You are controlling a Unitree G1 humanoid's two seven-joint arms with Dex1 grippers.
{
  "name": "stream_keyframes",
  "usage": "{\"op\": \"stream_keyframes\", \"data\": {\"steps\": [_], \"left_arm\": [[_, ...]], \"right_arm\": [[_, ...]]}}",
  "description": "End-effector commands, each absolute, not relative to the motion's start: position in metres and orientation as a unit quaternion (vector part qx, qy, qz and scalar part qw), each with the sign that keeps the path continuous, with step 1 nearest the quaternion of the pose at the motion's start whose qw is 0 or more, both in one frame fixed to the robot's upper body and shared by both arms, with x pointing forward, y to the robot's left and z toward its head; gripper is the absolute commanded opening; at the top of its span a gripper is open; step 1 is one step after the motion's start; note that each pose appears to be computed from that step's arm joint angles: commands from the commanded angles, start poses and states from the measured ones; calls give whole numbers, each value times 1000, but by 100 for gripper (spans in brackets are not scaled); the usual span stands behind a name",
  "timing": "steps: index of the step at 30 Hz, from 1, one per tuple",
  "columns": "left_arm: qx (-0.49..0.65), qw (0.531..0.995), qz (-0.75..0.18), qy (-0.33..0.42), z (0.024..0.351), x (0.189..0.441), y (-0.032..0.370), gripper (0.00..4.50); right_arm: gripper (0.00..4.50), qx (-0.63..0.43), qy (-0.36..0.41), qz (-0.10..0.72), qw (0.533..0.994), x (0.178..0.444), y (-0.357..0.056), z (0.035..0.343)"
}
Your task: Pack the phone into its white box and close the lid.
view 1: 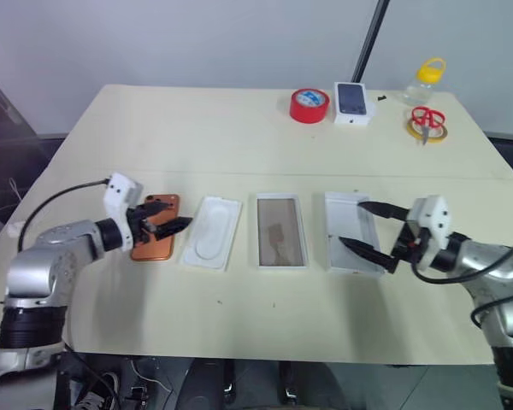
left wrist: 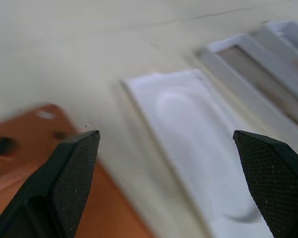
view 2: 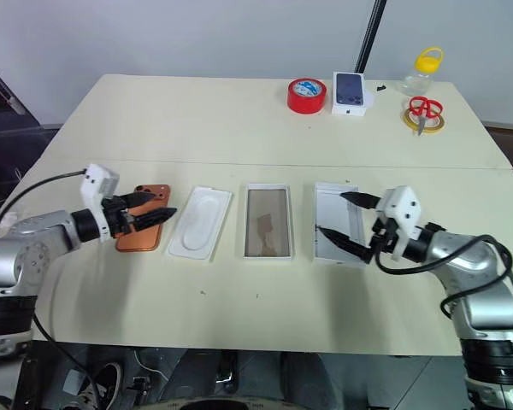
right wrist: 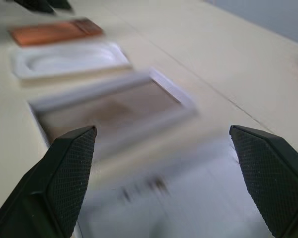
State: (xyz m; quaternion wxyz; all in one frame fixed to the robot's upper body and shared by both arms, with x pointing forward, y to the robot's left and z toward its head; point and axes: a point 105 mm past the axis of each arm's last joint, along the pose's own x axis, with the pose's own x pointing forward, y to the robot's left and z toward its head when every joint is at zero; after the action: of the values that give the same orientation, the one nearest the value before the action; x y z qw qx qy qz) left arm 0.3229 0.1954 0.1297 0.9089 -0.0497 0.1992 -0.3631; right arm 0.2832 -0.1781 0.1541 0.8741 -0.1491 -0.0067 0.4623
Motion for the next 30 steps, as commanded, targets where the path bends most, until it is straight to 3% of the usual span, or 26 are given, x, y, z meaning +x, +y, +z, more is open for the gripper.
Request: {"op": "stream_keyframes", "data": {"steps": [1, 18, 21, 28, 30], "left_arm": [[-64, 893, -368, 251, 128, 317, 187, 450], [-123, 842, -348, 394, 92, 318, 142, 450], [-131, 846, -336, 392, 90, 320, 145, 375], [-172, 841, -316, 404, 86, 321, 152, 27], [-182, 837, -314, 409, 84, 320, 150, 6]], "right_arm": [[447, -156, -32, 482, 861, 281, -160, 166], [447, -180, -44, 466, 865, 285, -156, 166], [450, -178, -44, 462, 868, 284, -157, 166], [450, -181, -42, 459, 869, 283, -156, 162], [450, -181, -44, 461, 867, 282, -154, 163]]}}
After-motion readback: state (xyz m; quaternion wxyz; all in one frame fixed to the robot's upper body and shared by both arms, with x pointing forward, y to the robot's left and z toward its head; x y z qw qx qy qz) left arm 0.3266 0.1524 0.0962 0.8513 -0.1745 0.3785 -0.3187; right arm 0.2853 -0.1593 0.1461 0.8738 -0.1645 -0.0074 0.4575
